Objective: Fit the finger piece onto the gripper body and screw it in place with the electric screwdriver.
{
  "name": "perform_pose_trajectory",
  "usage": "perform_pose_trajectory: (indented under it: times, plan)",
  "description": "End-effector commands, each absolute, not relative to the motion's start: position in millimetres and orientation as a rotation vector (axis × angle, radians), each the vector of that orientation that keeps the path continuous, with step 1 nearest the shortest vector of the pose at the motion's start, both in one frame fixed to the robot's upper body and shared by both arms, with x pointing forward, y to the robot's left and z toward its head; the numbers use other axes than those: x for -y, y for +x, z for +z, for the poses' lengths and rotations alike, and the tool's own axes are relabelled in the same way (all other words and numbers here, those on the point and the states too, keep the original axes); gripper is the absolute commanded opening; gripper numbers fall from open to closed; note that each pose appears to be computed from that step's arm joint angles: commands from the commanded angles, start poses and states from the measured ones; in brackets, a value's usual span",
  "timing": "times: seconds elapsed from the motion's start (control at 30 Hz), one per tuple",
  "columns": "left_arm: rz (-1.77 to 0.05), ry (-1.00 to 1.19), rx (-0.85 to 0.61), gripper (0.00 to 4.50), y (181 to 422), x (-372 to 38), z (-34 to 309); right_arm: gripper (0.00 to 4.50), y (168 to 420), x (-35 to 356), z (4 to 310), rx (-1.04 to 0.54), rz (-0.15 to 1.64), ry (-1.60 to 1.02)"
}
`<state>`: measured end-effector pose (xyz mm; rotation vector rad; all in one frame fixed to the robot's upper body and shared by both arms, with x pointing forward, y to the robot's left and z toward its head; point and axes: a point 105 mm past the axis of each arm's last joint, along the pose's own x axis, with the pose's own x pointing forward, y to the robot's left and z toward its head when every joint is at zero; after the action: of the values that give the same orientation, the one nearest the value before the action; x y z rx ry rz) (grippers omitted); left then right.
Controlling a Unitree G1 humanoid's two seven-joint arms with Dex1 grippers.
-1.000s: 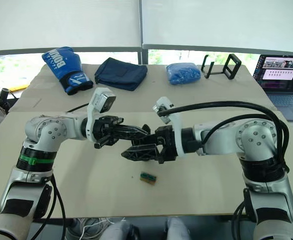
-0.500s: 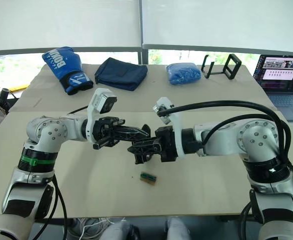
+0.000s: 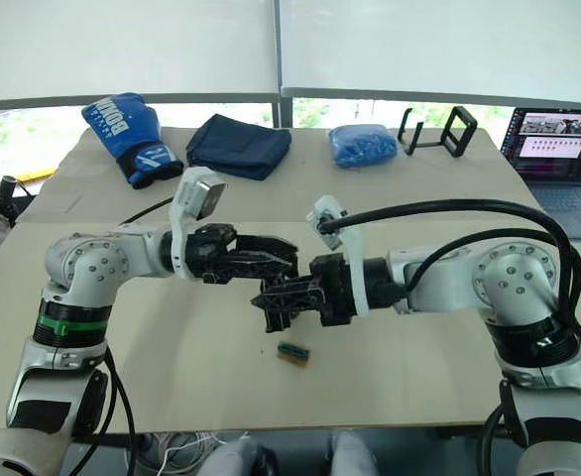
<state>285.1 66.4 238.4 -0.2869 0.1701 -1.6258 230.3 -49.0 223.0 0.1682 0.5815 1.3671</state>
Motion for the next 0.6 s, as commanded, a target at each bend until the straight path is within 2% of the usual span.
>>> perform_pose_trajectory:
  times: [0.03, 0.07, 0.17, 0.3, 0.4, 0.43, 0.53, 0.6]
  plan:
    - [-1.522, -0.181, 0.084, 4.50, 296.6, -91.9, 258.9, 0.43, 230.0, 59.5, 236.8, -0.483, 1.360, 0.157]
    - [-1.502, -0.141, 0.143, 4.50, 298.9, -102.4, 259.2, 0.43, 231.5, 63.5, 236.4, -0.471, 1.345, 0.156]
    - [-1.475, 0.073, 0.129, 4.50, 300.7, -131.5, 231.9, 0.43, 238.4, 76.8, 235.4, -0.439, 1.284, 0.182]
    - [-1.319, 0.198, 0.133, 4.50, 322.1, -161.4, 202.5, 0.43, 246.3, 89.9, 258.2, -0.130, 1.273, 0.221]
    - [-1.339, 0.352, 0.004, 4.50, 322.4, -174.8, 160.2, 0.43, 252.5, 96.7, 248.0, -0.083, 1.242, 0.169]
    - [-1.360, 0.387, -0.044, 4.50, 320.7, -177.8, 147.9, 0.43, 254.1, 98.0, 245.2, -0.071, 1.238, 0.154]
    - [-1.340, 0.335, -0.040, 4.50, 328.8, -169.1, 129.2, 0.43, 258.1, 97.9, 235.5, -0.079, 1.237, 0.150]
    - [-1.359, 0.317, -0.027, 4.50, 329.8, -155.9, 118.8, 0.43, 261.1, 96.7, 231.5, -0.031, 1.234, 0.110]
